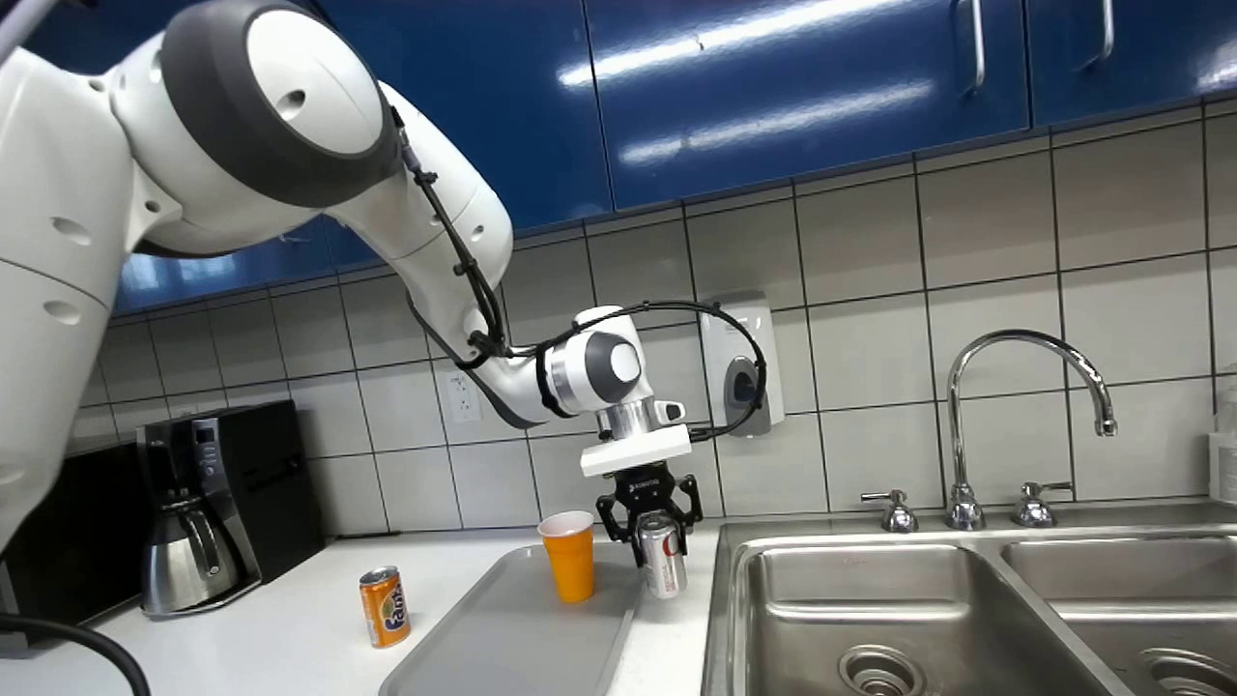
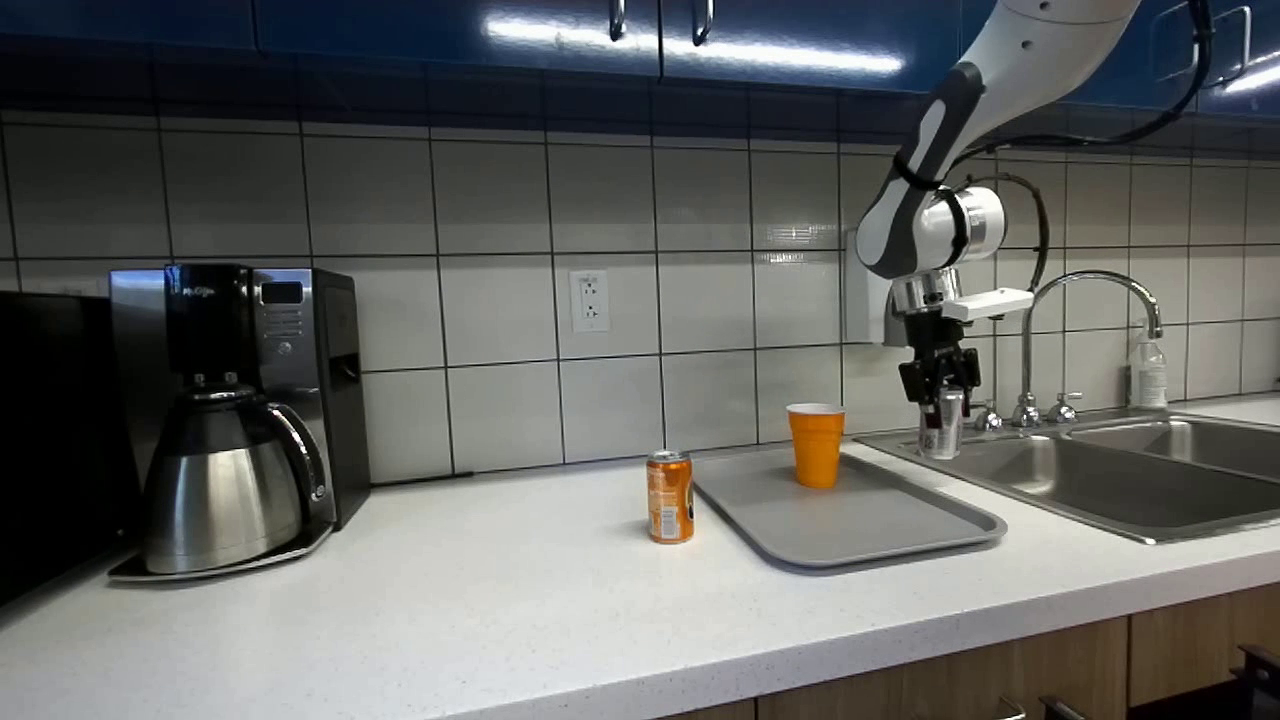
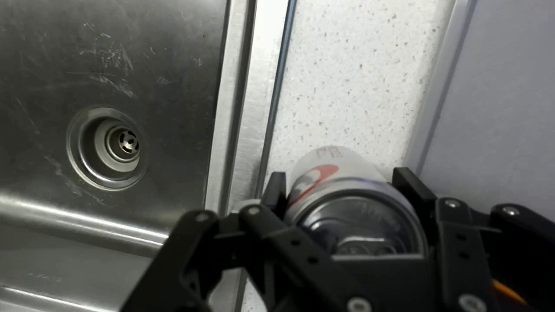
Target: Pick up the silver coke can and place it on the gray tray, pick up the orange fanta can and place it on the gray tray
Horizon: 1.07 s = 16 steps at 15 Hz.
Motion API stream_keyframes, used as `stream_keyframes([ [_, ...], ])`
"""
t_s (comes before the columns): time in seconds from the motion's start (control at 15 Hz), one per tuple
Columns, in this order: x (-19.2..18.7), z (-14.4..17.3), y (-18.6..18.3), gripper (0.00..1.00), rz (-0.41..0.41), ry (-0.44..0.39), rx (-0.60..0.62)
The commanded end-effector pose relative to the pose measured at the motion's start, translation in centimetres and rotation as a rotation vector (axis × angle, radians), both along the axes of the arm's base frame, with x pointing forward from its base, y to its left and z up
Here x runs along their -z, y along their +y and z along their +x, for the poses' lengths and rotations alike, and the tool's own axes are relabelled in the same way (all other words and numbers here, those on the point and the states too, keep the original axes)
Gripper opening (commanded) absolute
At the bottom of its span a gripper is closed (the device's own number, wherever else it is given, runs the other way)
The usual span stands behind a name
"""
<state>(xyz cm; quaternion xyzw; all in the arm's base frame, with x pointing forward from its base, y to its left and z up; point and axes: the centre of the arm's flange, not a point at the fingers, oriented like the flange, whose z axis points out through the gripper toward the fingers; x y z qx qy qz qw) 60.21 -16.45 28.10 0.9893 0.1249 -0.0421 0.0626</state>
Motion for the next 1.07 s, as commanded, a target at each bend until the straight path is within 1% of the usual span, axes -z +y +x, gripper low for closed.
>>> stream_keyframes([
  [0.0,-1.3,-2.3,1.3,0.39,-0.002,-0.007,-0.061],
  [0.4,1.4,-2.4,4.8,0.39,-0.023,0.052,-0.155],
  [0.67,1.4,-2.6,7.4,0.39,-0.037,0.064,-0.221],
  [1.0,2.0,-2.3,9.4,0.39,-0.048,0.086,-0.269],
])
